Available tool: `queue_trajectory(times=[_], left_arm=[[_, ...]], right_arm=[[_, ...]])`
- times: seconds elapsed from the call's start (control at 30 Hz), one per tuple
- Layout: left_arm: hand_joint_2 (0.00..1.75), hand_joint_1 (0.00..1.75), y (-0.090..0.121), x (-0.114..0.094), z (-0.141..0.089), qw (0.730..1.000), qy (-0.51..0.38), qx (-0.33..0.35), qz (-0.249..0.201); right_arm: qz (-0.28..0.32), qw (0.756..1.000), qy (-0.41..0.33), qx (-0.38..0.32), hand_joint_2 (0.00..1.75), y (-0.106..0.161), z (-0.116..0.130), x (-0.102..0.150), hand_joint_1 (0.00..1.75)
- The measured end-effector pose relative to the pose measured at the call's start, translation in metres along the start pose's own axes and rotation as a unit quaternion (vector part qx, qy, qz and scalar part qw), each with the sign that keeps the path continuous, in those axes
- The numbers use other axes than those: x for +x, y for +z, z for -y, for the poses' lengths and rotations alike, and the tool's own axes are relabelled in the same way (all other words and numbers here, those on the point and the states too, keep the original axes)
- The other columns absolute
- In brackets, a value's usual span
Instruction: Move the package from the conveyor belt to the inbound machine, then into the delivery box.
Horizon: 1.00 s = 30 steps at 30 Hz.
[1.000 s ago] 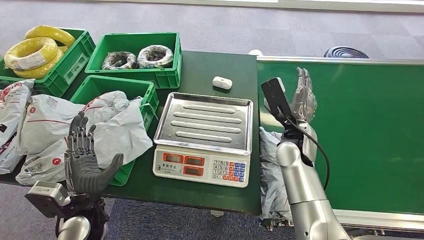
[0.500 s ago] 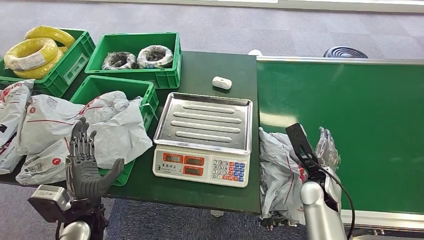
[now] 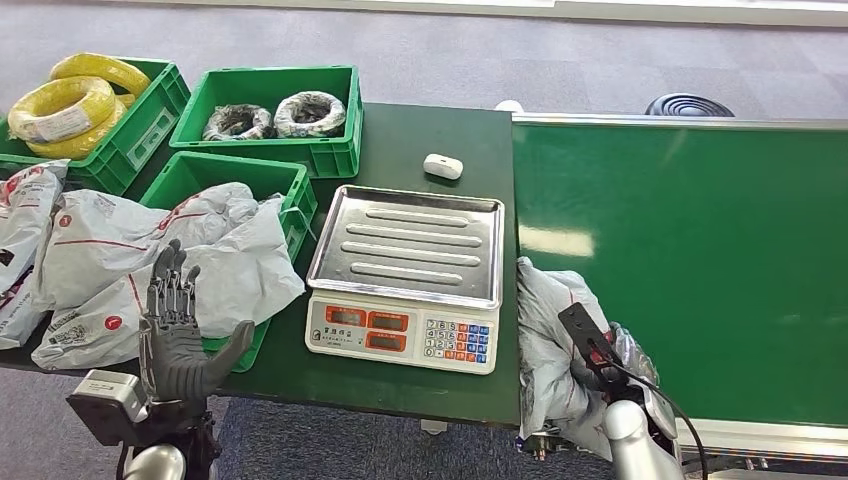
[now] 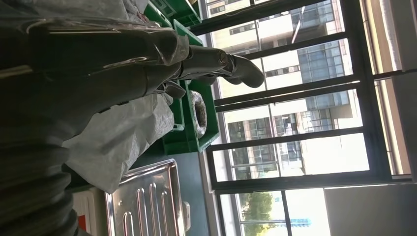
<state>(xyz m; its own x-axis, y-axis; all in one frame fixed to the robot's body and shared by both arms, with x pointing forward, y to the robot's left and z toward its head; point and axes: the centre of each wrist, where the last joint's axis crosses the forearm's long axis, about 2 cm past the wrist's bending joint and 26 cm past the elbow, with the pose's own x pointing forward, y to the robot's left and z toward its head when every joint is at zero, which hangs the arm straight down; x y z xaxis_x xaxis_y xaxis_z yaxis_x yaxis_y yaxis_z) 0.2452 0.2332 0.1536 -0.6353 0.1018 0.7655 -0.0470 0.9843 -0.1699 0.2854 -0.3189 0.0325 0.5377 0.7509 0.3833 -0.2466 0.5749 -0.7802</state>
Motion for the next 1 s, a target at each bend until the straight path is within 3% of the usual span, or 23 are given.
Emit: queue_trajectory(times=[0.5, 0.7, 0.83, 1.0], left_arm=[[1.75, 0.0, 0.012, -0.001, -0.003, 1.0, -0.001, 0.006, -0.013], [1.75, 0.0, 0.015, 0.001, -0.006, 1.0, -0.002, 0.01, -0.009], [1.75, 0.0, 0.018, 0.004, -0.008, 1.0, -0.002, 0.013, -0.003], [1.75, 0.0, 0.018, 0.004, -0.008, 1.0, 0.0, 0.015, 0.006]], right_arm=[[0.029, 0.999, -0.04, 0.01, 1.75, -0.005, -0.001, 0.007, 1.75], [0.091, 0.988, -0.116, -0.055, 1.75, 0.0, 0.002, 0.005, 1.75], [0.155, 0.955, -0.182, -0.173, 1.75, 0.009, 0.024, 0.008, 1.75], [0.232, 0.878, -0.233, -0.349, 1.75, 0.029, 0.066, 0.011, 1.75]])
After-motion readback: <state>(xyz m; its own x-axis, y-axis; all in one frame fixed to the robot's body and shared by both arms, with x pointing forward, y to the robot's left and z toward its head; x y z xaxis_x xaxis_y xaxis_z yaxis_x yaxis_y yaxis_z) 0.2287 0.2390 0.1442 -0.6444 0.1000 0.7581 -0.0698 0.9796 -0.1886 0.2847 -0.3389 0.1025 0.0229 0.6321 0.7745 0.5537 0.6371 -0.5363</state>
